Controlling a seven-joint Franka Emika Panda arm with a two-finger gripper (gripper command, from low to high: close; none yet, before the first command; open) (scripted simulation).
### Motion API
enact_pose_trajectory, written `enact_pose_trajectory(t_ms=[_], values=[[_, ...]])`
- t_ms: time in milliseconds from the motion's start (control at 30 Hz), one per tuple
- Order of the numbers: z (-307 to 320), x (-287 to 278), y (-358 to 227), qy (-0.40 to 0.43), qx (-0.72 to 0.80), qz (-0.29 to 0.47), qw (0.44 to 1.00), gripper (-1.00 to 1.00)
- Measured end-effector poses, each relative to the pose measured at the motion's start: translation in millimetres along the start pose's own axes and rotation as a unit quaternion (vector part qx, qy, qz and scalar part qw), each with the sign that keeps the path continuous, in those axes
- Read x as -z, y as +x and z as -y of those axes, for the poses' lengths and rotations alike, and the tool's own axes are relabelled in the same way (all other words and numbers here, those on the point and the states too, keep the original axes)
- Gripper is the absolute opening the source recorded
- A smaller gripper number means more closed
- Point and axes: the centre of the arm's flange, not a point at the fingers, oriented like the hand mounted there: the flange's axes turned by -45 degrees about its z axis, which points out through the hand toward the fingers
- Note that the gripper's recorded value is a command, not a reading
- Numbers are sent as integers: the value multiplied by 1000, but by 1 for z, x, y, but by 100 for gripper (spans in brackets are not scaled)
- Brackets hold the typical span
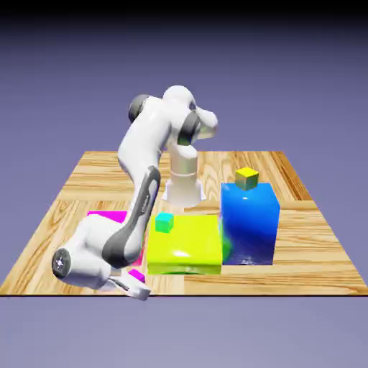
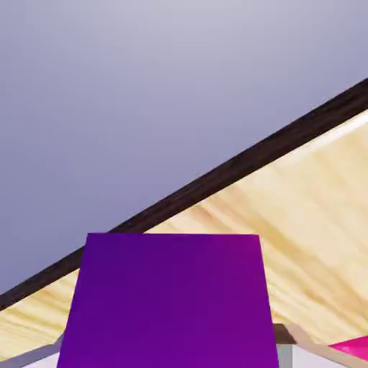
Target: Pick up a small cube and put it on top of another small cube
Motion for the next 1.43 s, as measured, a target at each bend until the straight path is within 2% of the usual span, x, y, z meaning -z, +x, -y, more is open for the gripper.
enact_pose_trajectory(t_ms=[333,667,900,1167,1200,1333,1367,1433], values=[[-35,49,-86,28,-92,-63,993,-100],[-87,47,-170,107,-168,-89,976,-100],[-120,11,-215,174,-204,-68,961,-100],[-139,-63,-253,242,-226,-1,944,-100],[-139,-63,-253,242,-226,-1,944,-100],[-113,-121,-234,238,-223,-1,945,-100],[-117,-120,-233,243,-227,-1,943,100],[-116,-121,-233,240,-226,-1,944,100]])
